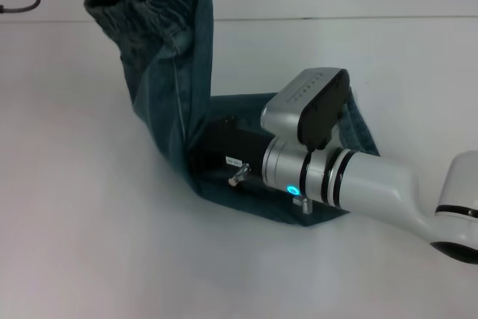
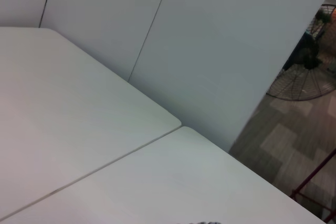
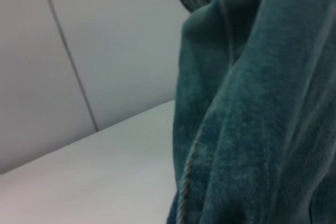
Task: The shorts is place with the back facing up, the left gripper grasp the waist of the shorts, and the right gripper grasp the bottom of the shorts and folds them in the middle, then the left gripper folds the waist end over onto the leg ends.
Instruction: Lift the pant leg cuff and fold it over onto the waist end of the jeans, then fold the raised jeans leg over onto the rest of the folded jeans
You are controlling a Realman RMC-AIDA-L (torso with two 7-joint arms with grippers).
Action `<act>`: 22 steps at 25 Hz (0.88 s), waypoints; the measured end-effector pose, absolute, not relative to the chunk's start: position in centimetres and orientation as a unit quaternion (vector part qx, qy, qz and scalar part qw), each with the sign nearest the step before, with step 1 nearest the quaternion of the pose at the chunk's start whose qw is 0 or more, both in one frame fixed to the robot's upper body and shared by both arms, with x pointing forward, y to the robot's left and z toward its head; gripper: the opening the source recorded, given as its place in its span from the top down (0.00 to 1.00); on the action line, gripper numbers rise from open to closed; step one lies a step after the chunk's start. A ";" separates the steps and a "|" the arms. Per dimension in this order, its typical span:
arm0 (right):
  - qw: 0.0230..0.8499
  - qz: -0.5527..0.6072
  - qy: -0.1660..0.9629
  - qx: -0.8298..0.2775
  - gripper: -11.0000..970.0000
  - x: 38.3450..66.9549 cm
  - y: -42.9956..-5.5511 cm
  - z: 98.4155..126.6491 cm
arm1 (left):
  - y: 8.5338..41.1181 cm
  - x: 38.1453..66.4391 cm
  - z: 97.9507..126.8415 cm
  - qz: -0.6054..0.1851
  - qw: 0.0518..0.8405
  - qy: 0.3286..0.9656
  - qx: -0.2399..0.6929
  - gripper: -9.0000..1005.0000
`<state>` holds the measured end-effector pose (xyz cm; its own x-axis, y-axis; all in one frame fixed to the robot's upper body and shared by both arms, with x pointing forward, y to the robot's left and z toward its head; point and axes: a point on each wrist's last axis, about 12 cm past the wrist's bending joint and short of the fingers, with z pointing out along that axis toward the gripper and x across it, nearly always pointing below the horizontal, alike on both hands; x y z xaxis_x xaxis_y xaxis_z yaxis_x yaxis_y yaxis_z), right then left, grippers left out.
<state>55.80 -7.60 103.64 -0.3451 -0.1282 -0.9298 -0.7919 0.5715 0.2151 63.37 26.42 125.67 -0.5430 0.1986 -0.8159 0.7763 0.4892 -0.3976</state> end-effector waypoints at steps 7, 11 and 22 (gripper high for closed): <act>0.510 0.317 0.757 -0.258 0.98 56.5 -11.3 102.8 | 25.7 62.9 124.3 -0.408 0.364 0.778 0.309 0.90; 0.551 0.279 0.761 -0.197 0.98 57.1 -16.1 102.2 | 24.5 62.7 123.5 -0.416 0.366 0.769 0.319 0.90; 0.693 0.150 0.705 0.024 0.98 57.5 -29.9 104.2 | 17.4 62.3 120.0 -0.408 0.339 0.765 0.366 0.90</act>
<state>57.49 -29.91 104.20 -0.0377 0.2412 -0.9697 -0.1742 0.9540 0.2441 62.27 17.43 120.04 -0.5024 0.2839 -0.8167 0.8362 0.3995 -0.3756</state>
